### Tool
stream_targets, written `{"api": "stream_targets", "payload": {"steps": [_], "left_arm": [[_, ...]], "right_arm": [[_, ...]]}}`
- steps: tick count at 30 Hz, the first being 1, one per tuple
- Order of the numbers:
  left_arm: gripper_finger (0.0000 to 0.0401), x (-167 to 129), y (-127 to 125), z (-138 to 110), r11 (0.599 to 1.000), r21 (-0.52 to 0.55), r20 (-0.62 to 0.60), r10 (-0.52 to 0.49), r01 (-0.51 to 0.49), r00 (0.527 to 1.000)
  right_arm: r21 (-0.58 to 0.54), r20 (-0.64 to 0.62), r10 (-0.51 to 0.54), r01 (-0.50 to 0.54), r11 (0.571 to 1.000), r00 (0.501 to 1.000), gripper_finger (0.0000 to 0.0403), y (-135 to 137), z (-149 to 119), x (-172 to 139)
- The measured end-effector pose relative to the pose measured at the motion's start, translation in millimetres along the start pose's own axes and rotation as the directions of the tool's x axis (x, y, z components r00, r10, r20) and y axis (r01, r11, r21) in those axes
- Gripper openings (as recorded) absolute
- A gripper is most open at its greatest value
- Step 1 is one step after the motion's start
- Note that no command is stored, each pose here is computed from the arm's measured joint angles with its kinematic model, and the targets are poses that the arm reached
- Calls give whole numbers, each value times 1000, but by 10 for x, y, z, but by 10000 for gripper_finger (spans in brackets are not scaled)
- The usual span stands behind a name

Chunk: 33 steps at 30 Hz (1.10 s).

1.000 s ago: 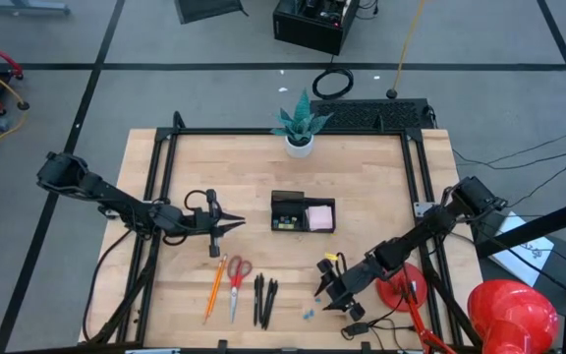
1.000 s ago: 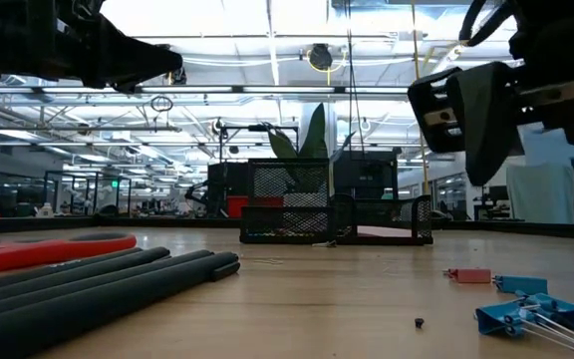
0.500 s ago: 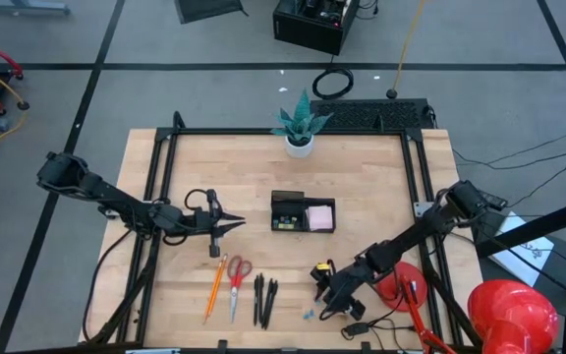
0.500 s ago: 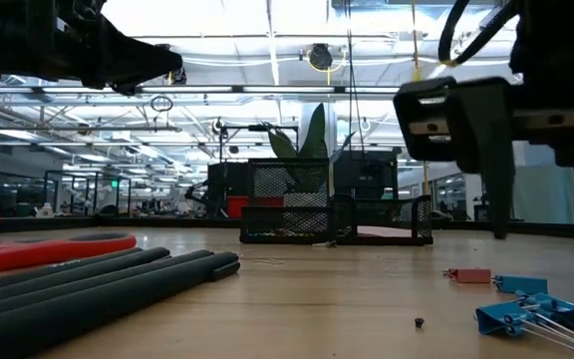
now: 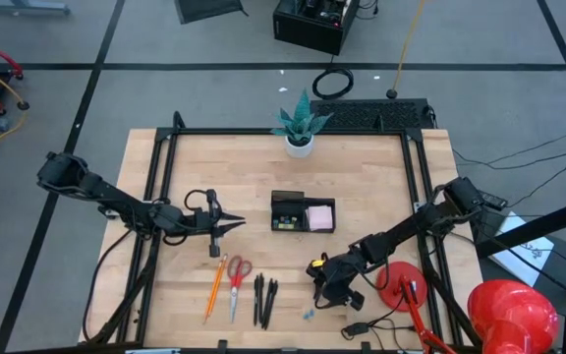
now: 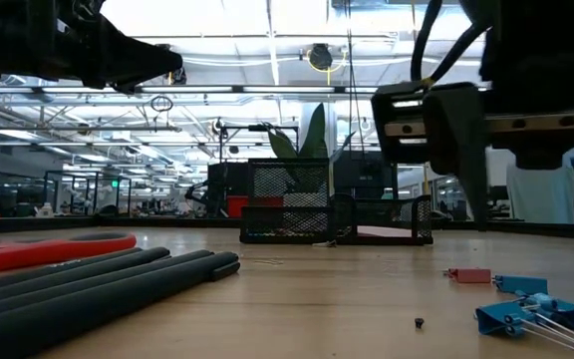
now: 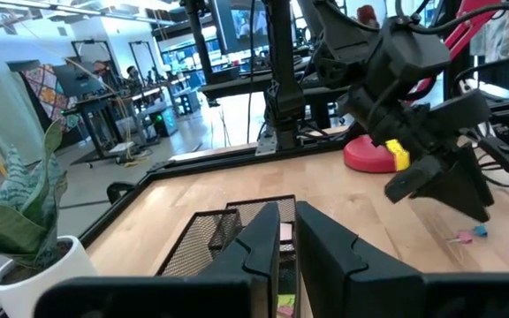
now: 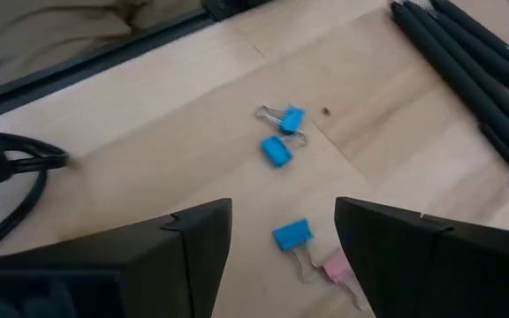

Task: Pick and place office supplies into organizer
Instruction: Put the blue binder clip into the black desk organizer

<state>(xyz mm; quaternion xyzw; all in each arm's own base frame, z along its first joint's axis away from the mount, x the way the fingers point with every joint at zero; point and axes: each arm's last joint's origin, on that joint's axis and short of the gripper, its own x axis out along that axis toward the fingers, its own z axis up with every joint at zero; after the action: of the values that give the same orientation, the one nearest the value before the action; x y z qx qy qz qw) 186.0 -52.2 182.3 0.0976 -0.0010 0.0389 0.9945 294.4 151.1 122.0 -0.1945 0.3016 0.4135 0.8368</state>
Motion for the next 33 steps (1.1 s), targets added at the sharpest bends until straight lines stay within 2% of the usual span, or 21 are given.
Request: {"api": "stream_targets", "payload": {"steps": [8, 16, 25, 33], "left_arm": [[47, 0, -1, -3, 1000, 0, -3, -1, 1, 1000], [47, 0, -6, -28, 1000, 10, -28, -5, 6, 1000], [47, 0, -7, -35, 1000, 12, -35, -7, 7, 999], [47, 0, -7, -36, 1000, 15, -35, -7, 7, 999]], "right_arm": [[-30, 37, -32, 33, 999, 999, 193, -88, -41, 61], [-15, 14, -4, 5, 1000, 1000, 192, -68, -86, 89], [1, 9, 25, -25, 1000, 1000, 163, -67, -189, 223], [40, -55, 37, -34, 999, 998, 139, -96, -275, 206]]}}
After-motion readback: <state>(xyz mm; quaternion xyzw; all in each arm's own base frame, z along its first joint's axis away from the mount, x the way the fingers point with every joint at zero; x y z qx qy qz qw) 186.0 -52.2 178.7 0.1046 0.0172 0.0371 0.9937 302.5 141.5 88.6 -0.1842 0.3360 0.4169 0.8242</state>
